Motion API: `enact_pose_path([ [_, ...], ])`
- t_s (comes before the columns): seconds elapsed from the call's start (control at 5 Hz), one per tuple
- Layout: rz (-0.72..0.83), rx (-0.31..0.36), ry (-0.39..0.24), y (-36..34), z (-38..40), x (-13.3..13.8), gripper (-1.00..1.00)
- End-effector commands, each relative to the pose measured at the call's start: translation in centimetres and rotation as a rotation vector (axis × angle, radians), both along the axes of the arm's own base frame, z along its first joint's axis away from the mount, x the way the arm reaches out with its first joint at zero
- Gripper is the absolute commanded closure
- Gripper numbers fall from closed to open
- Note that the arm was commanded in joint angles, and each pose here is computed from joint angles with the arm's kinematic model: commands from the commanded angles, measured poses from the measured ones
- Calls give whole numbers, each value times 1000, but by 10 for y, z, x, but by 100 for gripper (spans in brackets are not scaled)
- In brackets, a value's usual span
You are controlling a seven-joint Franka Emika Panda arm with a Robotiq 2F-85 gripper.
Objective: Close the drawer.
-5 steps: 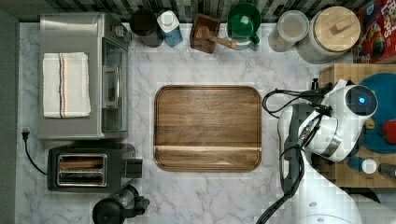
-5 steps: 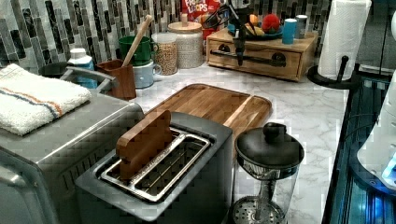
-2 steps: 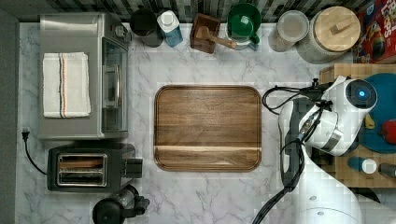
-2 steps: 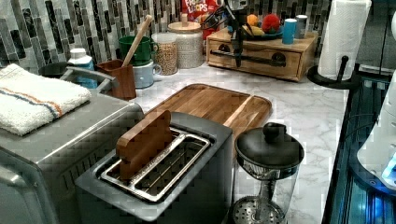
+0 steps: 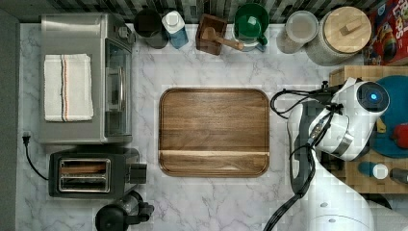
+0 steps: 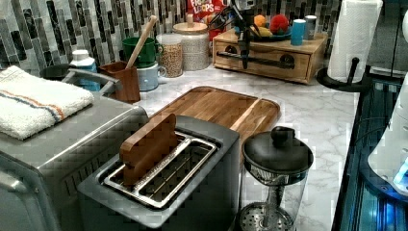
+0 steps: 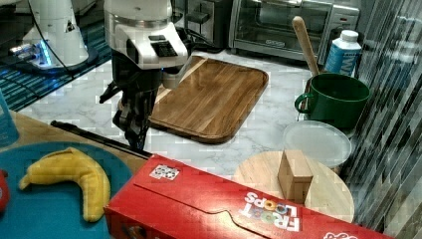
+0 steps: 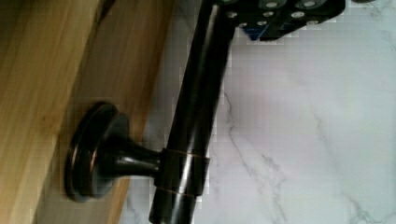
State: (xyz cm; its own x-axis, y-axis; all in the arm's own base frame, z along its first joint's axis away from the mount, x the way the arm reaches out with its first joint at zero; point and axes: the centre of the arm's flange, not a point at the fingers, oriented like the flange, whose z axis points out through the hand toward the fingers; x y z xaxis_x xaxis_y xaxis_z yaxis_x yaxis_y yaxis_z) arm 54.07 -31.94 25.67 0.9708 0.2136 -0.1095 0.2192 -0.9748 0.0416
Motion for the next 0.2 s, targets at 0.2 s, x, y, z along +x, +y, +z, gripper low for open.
enact_pose_path([
  [0.2, -8, -137, -115, -95, 62, -6, 100],
])
